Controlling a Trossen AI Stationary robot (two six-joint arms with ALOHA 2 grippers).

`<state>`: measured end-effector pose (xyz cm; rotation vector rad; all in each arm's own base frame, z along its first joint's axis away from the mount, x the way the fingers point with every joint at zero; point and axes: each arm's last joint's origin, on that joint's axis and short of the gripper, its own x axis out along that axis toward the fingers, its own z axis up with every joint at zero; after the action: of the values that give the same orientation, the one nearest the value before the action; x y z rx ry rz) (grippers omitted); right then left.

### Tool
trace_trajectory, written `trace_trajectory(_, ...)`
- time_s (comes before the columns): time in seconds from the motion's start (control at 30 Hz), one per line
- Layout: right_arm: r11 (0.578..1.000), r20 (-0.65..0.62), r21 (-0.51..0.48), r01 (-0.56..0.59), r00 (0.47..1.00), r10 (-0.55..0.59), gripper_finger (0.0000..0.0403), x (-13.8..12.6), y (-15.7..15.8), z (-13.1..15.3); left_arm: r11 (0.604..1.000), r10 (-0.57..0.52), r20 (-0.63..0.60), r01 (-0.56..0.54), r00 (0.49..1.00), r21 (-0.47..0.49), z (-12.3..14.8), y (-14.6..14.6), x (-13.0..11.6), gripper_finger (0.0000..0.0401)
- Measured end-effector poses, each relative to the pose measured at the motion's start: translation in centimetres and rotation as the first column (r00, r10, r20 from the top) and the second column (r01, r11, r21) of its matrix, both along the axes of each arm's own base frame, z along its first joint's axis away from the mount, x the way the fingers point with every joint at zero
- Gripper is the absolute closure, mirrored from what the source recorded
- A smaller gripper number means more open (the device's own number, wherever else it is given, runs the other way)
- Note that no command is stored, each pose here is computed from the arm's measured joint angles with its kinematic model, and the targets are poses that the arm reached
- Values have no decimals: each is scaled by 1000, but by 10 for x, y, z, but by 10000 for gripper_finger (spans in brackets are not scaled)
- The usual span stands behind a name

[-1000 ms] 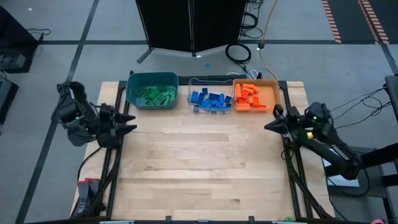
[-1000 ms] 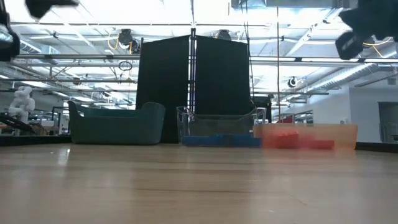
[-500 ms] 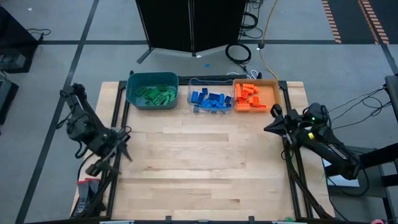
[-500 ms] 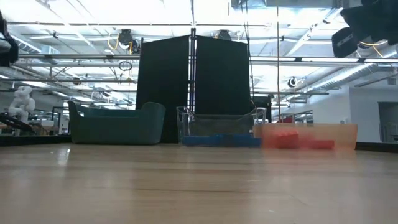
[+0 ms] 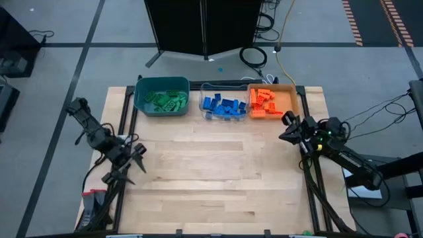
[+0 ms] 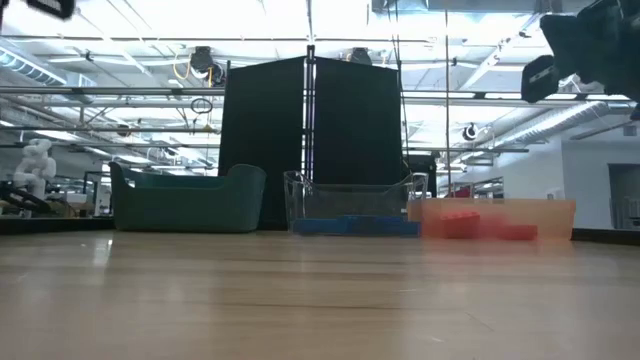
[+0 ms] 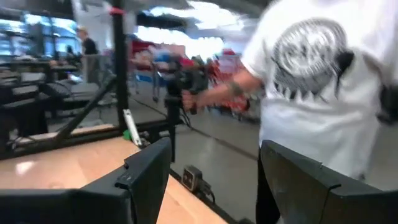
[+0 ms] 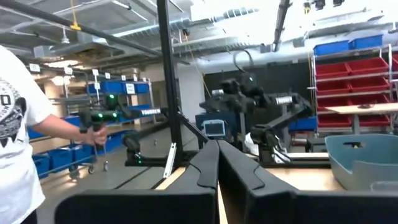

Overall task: Sort blocks
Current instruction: Return to Home Position

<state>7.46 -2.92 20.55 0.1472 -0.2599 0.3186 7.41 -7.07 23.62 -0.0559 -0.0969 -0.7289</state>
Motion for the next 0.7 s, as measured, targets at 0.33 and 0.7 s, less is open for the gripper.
trace_trajectory(0.33,999,58,50,-16,998,13,403,-3,2,8,971,81,90,-58,993,-231,-40,14,-1,149)
trace_trajectory(0.7,999,-250,32,-36,967,43,403,10,1,-32,992,109,85,-104,990,-69,-50,15,3,149)
